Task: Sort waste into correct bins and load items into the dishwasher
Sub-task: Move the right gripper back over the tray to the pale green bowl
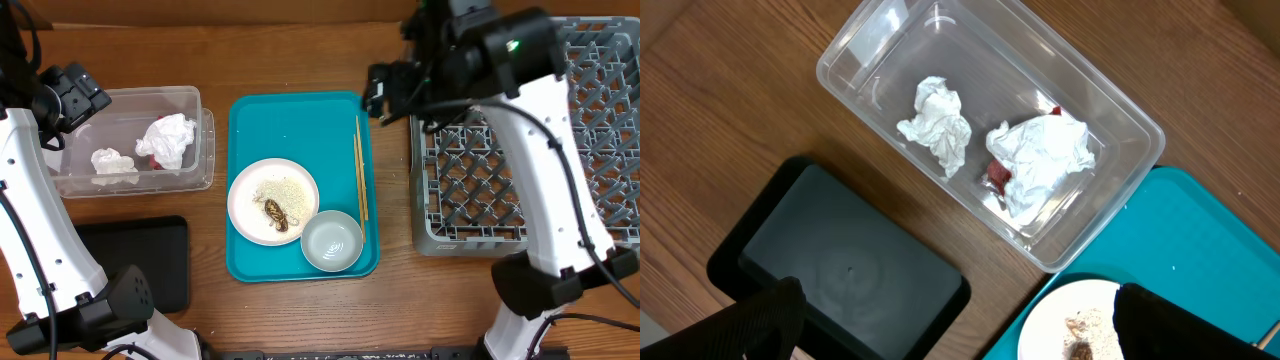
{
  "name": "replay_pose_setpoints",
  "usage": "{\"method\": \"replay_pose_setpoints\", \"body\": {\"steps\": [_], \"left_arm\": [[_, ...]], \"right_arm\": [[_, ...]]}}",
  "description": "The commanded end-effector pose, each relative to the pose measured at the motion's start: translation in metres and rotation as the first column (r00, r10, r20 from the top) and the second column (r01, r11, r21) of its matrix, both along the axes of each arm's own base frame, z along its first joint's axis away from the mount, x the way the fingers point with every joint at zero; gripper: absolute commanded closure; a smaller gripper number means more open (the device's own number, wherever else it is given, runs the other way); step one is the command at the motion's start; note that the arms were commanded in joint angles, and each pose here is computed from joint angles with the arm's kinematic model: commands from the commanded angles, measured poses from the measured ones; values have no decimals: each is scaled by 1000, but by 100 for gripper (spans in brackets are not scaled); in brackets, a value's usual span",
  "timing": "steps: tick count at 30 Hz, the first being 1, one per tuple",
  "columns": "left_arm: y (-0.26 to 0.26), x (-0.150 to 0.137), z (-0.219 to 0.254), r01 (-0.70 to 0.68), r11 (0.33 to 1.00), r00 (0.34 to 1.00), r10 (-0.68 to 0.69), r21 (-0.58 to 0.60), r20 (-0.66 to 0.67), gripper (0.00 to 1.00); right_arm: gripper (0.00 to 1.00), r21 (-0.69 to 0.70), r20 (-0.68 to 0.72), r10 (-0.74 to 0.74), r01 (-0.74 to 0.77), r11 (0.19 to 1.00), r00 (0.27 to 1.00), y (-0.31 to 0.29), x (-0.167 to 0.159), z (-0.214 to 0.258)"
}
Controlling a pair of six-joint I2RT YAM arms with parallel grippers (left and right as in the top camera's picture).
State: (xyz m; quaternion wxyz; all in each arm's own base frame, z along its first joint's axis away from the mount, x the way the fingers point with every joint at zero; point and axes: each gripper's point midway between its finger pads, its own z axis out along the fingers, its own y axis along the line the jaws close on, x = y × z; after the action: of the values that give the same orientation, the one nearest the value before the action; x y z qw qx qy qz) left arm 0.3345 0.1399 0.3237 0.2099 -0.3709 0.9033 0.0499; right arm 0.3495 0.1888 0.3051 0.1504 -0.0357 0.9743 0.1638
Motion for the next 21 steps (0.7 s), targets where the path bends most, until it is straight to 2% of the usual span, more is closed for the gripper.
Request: {"method": "replay_pose_setpoints", "body": {"steps": [1, 10, 14, 18, 21], "left_arm": [[2, -1, 1, -13, 1000, 1000, 13, 9, 2, 0], [2, -1, 1, -13, 1000, 1000, 13, 9, 2, 0], [2, -1, 1, -13, 1000, 1000, 13, 9, 2, 0], [2, -1, 1, -13, 1000, 1000, 13, 9, 2, 0], [2, -1, 1, -13, 1000, 1000, 13, 9, 2, 0]], "right_arm": [[0, -25, 67, -1, 2, 1000, 998, -2, -10, 18], [0, 11, 85, 45, -46, 999, 995, 2, -33, 32], [0, 94, 41, 197, -200, 975, 980, 12, -73, 31], [0, 150, -59, 255, -244, 958, 965, 16, -111, 14], [0, 141, -144, 290, -270, 952, 946, 19, -133, -8]]}}
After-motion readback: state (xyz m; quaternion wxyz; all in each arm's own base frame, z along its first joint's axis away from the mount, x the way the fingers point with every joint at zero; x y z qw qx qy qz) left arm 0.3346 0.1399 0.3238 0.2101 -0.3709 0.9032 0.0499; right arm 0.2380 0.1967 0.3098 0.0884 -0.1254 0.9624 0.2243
